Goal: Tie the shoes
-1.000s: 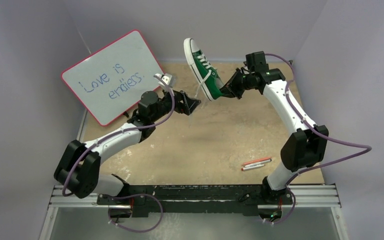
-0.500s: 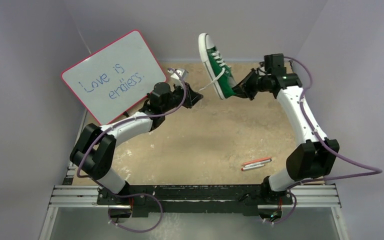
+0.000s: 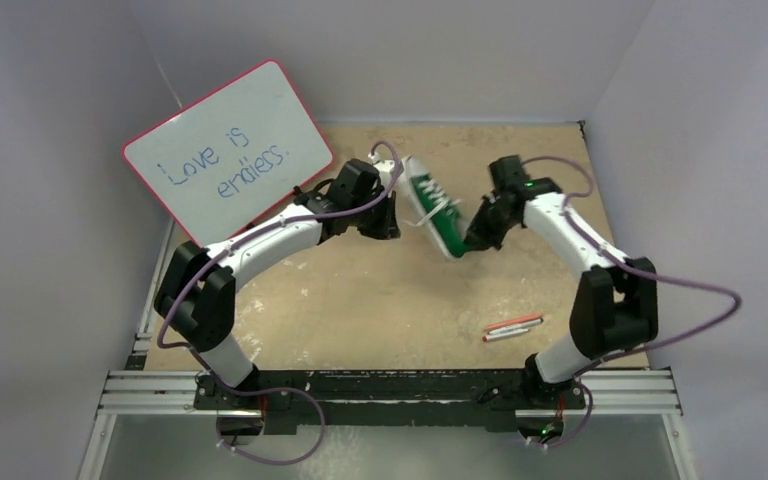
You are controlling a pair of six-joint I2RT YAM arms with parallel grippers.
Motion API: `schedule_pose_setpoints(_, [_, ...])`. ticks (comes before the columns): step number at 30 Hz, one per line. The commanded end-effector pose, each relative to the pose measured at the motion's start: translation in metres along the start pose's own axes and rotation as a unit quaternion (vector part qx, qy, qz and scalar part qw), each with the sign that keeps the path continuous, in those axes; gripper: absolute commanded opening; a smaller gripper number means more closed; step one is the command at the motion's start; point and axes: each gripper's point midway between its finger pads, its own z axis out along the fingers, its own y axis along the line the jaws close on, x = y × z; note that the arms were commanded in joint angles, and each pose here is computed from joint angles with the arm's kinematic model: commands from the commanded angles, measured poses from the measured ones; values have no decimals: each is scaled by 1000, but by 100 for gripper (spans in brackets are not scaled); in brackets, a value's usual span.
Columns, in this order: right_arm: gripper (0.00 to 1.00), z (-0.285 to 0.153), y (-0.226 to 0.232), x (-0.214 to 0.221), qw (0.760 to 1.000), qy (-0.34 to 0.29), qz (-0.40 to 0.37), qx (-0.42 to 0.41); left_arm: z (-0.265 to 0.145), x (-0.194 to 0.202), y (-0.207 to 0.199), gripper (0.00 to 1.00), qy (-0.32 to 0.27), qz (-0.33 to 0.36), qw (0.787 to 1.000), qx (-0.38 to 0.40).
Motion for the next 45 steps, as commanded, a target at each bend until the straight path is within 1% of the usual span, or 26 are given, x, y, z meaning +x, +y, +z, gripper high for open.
schedule_pose_setpoints(1, [0, 44, 39, 59, 997, 65, 5, -33, -36, 28, 36, 0, 59, 27, 993, -94])
schedule_pose_setpoints(3, [0, 51, 42, 65, 997, 71, 4, -25, -45, 37, 50, 0, 75, 22, 989, -124])
schedule_pose_setpoints(4, [7, 52, 44, 65, 997, 71, 2, -26, -48, 44, 57, 0, 81, 18, 987, -134])
schedule_pose_setpoints(6, [32, 54, 50, 71, 995, 87, -9, -44, -55, 50, 66, 0, 86, 10, 985, -148])
schedule_pose_setpoints(7, [40, 54, 56, 78, 992, 108, -22, -62, -58, 52, 69, 0, 86, 7, 985, -152])
schedule_pose_setpoints(10, [54, 50, 62, 100, 976, 174, -82, -100, -66, 58, 83, 0, 94, -6, 980, -175])
schedule_pose_setpoints(11, [57, 46, 65, 108, 966, 199, -109, -124, -69, 59, 87, 0, 98, -10, 978, -181])
schedule_pose_setpoints(12, [57, 43, 64, 116, 955, 222, -135, -140, -72, 60, 90, 0, 103, -13, 977, -185])
schedule_pose_setpoints(13, [57, 39, 61, 117, 951, 227, -158, -141, -75, 62, 93, 0, 107, -14, 975, -193])
schedule_pose_setpoints(15, [58, 32, 57, 115, 942, 222, -208, -145, -83, 64, 98, 0, 117, -16, 971, -208])
schedule_pose_setpoints(17, [60, 31, 56, 100, 928, 180, -289, -150, -93, 73, 101, 0, 136, -19, 966, -219])
schedule_pose_setpoints(19, [60, 41, 60, 83, 908, 138, -364, -153, -101, 80, 102, 0, 145, -25, 963, -224])
schedule_pose_setpoints(22, [57, 55, 67, 76, 881, 114, -428, -168, -105, 106, 94, 0, 191, -52, 961, -194])
schedule_pose_setpoints(23, [56, 59, 70, 76, 873, 105, -445, -169, -106, 115, 93, 0, 209, -69, 957, -188])
schedule_pose_setpoints(25, [55, 66, 74, 79, 850, 85, -493, -165, -109, 135, 93, 0, 246, -90, 947, -187])
schedule_pose_setpoints(27, [55, 73, 75, 80, 828, 67, -536, -149, -114, 148, 96, 0, 268, -101, 938, -196])
schedule_pose_setpoints(29, [54, 80, 71, 76, 823, 54, -550, -128, -117, 158, 101, 0, 282, -109, 930, -208])
schedule_pose_setpoints(31, [53, 84, 71, 78, 817, 56, -559, -133, -120, 166, 105, 0, 293, -118, 923, -219])
schedule_pose_setpoints(34, [52, 94, 68, 86, 814, 65, -562, -132, -122, 173, 108, 0, 301, -129, 918, -224])
schedule_pose_setpoints(35, [51, 100, 63, 91, 814, 72, -562, -128, -122, 174, 109, 0, 301, -130, 918, -224])
schedule_pose_setpoints(38, [48, 109, 57, 99, 819, 63, -558, -116, -119, 171, 111, 0, 297, -132, 918, -226])
schedule_pose_setpoints(40, [44, 110, 63, 98, 832, 30, -544, -106, -116, 167, 113, 0, 291, -133, 919, -229])
schedule_pose_setpoints(41, [41, 110, 66, 94, 845, 8, -527, -95, -115, 165, 114, 1, 287, -134, 920, -232])
schedule_pose_setpoints(43, [27, 107, 71, 84, 876, -20, -476, -73, -109, 163, 118, 2, 280, -137, 921, -234])
schedule_pose_setpoints(44, [19, 103, 71, 82, 893, -28, -444, -62, -106, 162, 118, 2, 277, -137, 922, -233])
schedule_pose_setpoints(45, [12, 100, 70, 80, 909, -34, -413, -54, -102, 159, 119, 2, 273, -137, 924, -229])
